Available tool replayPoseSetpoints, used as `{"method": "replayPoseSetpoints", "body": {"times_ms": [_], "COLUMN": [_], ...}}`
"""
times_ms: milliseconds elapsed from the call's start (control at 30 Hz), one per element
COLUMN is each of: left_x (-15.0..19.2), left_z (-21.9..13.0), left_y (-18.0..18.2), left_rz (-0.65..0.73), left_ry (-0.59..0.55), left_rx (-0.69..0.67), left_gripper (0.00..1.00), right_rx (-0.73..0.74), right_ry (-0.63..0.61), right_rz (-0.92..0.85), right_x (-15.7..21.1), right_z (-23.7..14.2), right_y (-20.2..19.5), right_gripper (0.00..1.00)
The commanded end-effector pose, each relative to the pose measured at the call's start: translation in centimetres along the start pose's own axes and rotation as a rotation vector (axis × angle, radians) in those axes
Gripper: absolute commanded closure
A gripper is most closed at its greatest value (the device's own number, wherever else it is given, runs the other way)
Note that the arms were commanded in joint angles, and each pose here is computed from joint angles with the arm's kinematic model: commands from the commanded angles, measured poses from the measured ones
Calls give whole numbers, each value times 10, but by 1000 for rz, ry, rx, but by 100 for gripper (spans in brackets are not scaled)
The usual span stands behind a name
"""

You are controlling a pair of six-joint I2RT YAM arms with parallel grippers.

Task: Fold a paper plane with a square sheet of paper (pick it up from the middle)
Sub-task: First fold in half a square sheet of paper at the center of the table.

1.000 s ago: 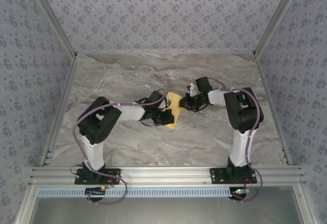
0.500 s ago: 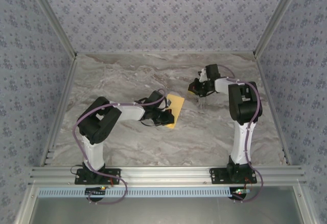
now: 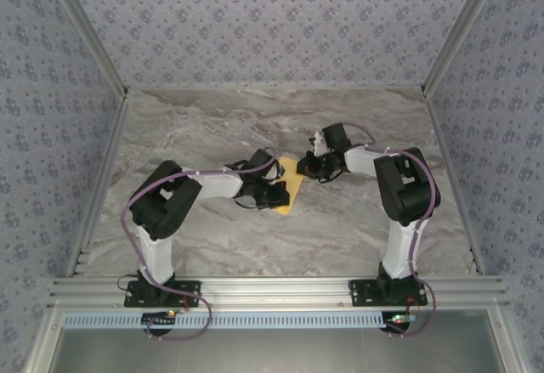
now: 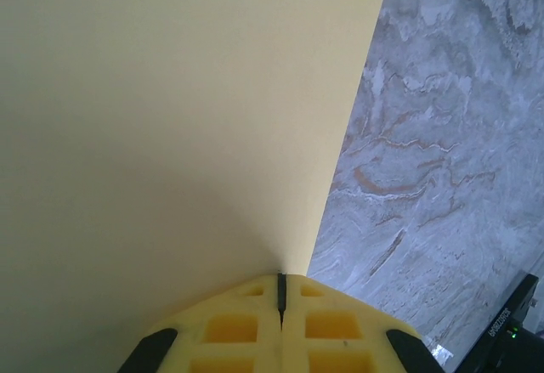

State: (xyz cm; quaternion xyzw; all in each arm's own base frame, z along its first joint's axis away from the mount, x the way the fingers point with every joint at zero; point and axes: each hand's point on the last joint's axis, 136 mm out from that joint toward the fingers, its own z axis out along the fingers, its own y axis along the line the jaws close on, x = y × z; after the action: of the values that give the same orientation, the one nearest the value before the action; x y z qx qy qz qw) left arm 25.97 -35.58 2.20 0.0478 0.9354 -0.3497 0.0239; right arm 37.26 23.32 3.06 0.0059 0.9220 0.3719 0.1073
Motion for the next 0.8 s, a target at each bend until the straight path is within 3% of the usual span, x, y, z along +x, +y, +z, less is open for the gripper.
{"method": "replayPoseSetpoints", "body": {"times_ms": [0, 233, 767], "left_x": [-9, -41, -36], "left_z": [-3, -17, 20], "left_y": [-12, -47, -17], "left_rz": [44, 114, 101], "left_ry": [-23, -103, -27], "left_rx": [8, 106, 57], "left_gripper": [100, 97, 99], "right_rx": [5, 30, 53], "right_ry": [15, 38, 67], "right_rz": [37, 30, 43], "right_x": [4, 6, 12], "right_z": [6, 11, 14], "right_y": [-12, -20, -30], "right_gripper": [100, 100, 100]}}
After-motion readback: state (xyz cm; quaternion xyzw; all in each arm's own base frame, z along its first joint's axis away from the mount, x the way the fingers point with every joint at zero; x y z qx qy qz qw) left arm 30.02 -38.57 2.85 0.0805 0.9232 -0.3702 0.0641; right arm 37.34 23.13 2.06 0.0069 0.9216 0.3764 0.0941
